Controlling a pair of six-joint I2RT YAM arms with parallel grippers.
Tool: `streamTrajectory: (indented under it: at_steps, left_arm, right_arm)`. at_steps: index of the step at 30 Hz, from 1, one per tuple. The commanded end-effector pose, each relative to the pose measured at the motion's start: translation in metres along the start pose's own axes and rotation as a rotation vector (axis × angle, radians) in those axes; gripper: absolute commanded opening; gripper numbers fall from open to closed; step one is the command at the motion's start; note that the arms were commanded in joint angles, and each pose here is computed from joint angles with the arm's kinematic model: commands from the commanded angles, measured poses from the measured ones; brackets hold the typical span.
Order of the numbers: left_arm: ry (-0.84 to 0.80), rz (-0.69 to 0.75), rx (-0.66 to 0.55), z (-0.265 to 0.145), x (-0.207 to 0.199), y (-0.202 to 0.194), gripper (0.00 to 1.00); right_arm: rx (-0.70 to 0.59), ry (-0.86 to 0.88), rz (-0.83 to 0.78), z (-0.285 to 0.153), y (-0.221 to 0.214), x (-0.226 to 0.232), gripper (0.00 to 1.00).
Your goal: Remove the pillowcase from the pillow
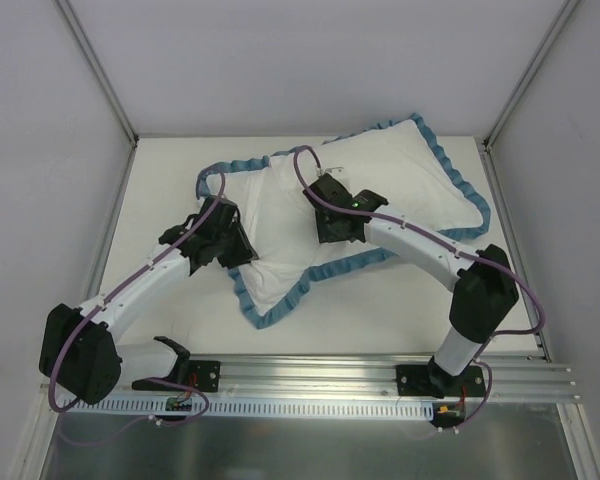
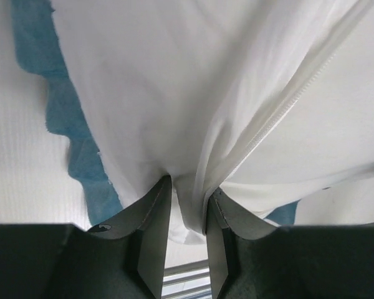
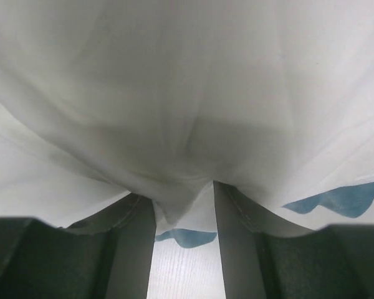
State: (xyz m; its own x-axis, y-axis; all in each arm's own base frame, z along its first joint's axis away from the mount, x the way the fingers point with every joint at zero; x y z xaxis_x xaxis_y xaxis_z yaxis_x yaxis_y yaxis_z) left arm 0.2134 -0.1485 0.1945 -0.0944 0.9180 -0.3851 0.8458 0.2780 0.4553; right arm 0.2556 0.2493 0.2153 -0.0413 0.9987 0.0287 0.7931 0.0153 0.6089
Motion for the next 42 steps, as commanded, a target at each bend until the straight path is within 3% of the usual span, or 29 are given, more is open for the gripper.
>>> streamTrajectory:
  at_steps: [1, 6, 10, 11, 17, 23, 27, 34, 42]
  left_arm:
    - [0.036, -0.01, 0.052, -0.004, 0.025, -0.018, 0.24]
    - [0.056, -0.034, 0.077, -0.002, 0.041, -0.033, 0.13]
    - [0.069, -0.048, 0.084, 0.0, 0.045, -0.034, 0.01]
    - [0.073, -0.047, 0.092, 0.002, 0.046, -0.035, 0.0]
    - [0.063, -0.062, 0.111, 0.009, 0.045, -0.037, 0.0]
    - [0.003, -0.082, 0.101, 0.009, 0.044, -0.037, 0.0]
    - [-0.097, -0.1, 0.091, 0.007, 0.043, -0.04, 0.0]
    - [-0.19, -0.171, 0.068, 0.005, 0.048, -0.043, 0.0]
    - [-0.246, -0.211, 0.073, 0.003, 0.044, -0.043, 0.0]
  right_arm:
    - [-0.042, 0.005, 0.029, -0.019, 0.008, -0.011, 0.43]
    - [-0.055, 0.069, 0.018, -0.033, 0.01, 0.002, 0.46]
    - [-0.114, 0.17, -0.042, -0.062, 0.006, 0.032, 0.82]
    - [-0.134, 0.201, -0.068, -0.071, 0.002, 0.043, 0.84]
    - [-0.17, 0.315, -0.146, -0.096, 0.0, 0.087, 0.83]
    - [-0.088, 0.367, -0.185, -0.079, -0.017, 0.123, 0.83]
    - [-0.048, 0.351, -0.195, -0.062, -0.024, 0.132, 0.9]
    - [0.028, 0.253, -0.15, -0.015, -0.037, 0.127, 1.0]
    - [0.073, 0.037, -0.162, 0.024, -0.057, 0.121, 0.96]
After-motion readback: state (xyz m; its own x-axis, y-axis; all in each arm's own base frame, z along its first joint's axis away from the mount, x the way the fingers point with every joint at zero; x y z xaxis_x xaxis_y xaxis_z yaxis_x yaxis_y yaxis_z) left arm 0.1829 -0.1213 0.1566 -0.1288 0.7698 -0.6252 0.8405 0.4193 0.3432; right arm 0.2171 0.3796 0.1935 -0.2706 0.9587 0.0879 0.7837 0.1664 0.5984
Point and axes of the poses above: each gripper's point midway between its finger pads, its own z axis out along the fingers, its own x axis along the line the jaws close on, y = z × x, the point moved 9 cm from there along -z, back along the fingers, and after that the axes turned 9 degrees about z, right-handed, at the moved point
